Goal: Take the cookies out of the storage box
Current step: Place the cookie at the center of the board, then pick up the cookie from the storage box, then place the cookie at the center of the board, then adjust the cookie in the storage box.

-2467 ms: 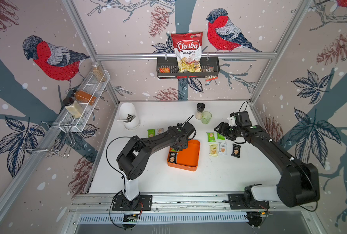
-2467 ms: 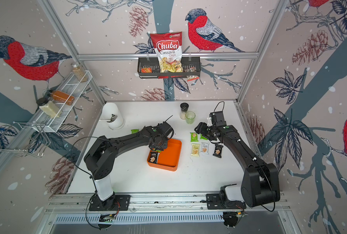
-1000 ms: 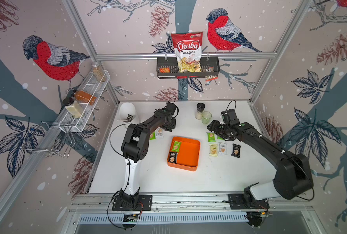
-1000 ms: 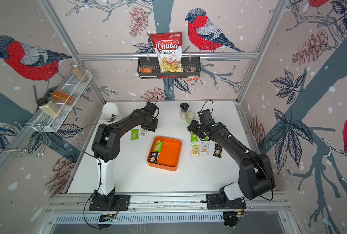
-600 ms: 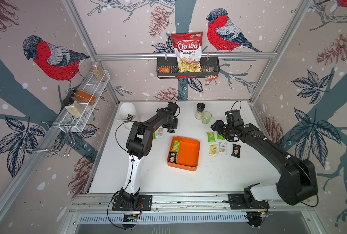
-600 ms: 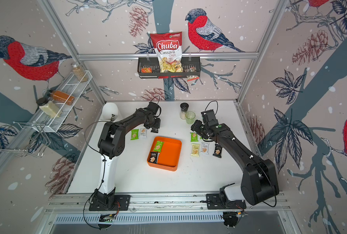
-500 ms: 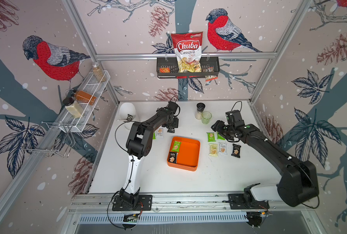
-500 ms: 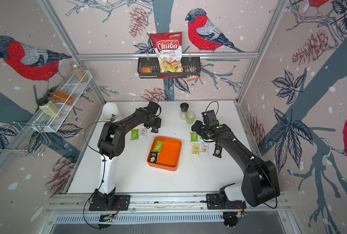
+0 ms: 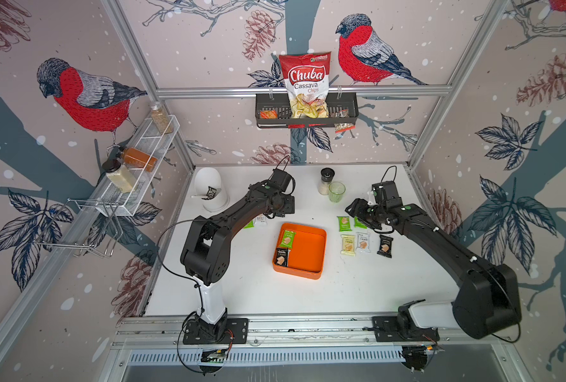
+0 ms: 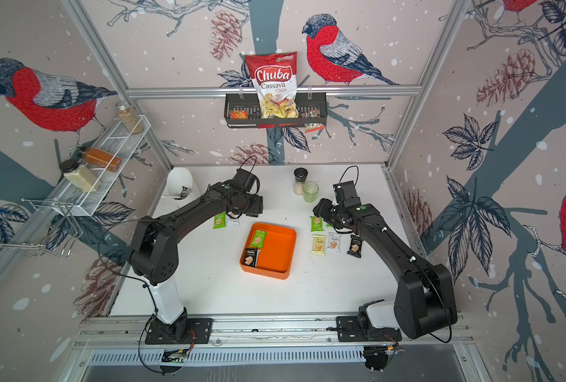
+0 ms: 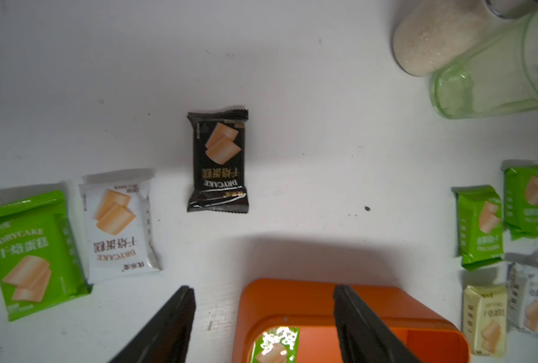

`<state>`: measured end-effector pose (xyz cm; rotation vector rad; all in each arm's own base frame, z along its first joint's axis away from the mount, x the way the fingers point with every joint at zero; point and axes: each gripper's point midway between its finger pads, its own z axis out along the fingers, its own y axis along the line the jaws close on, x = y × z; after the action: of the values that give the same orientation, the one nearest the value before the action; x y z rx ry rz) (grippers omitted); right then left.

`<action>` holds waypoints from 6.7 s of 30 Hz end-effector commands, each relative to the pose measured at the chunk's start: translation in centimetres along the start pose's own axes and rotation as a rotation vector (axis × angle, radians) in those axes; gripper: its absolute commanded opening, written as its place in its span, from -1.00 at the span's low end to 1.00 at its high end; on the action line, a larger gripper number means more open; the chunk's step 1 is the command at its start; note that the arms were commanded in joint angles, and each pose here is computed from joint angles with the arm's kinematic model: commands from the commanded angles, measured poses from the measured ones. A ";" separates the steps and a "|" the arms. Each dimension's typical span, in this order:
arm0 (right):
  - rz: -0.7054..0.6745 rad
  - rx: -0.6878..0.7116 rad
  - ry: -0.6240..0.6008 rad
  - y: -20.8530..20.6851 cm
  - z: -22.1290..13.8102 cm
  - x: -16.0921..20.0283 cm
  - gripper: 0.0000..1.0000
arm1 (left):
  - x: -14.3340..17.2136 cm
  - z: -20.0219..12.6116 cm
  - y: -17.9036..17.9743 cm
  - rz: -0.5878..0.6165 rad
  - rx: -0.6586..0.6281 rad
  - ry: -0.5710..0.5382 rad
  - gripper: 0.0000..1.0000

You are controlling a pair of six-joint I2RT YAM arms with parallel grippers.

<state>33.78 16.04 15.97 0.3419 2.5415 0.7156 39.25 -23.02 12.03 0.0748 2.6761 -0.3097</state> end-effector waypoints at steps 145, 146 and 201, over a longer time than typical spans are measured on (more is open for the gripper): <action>-0.090 -0.130 0.109 7.0 4.6 4.1 0.33 | 14.1 -0.9 16.9 -0.219 -0.331 0.003 -0.17; -0.092 -0.129 0.106 7.1 4.5 4.0 0.33 | 14.1 -0.7 17.1 -0.220 -0.337 0.008 -0.17; -0.062 -0.128 0.057 1.6 0.6 2.8 0.33 | 14.1 -5.1 0.4 -0.139 -0.044 -0.055 0.44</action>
<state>31.98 18.75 15.20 0.2198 2.5342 0.8678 24.57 -21.98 10.97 -0.1759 2.6161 -0.4023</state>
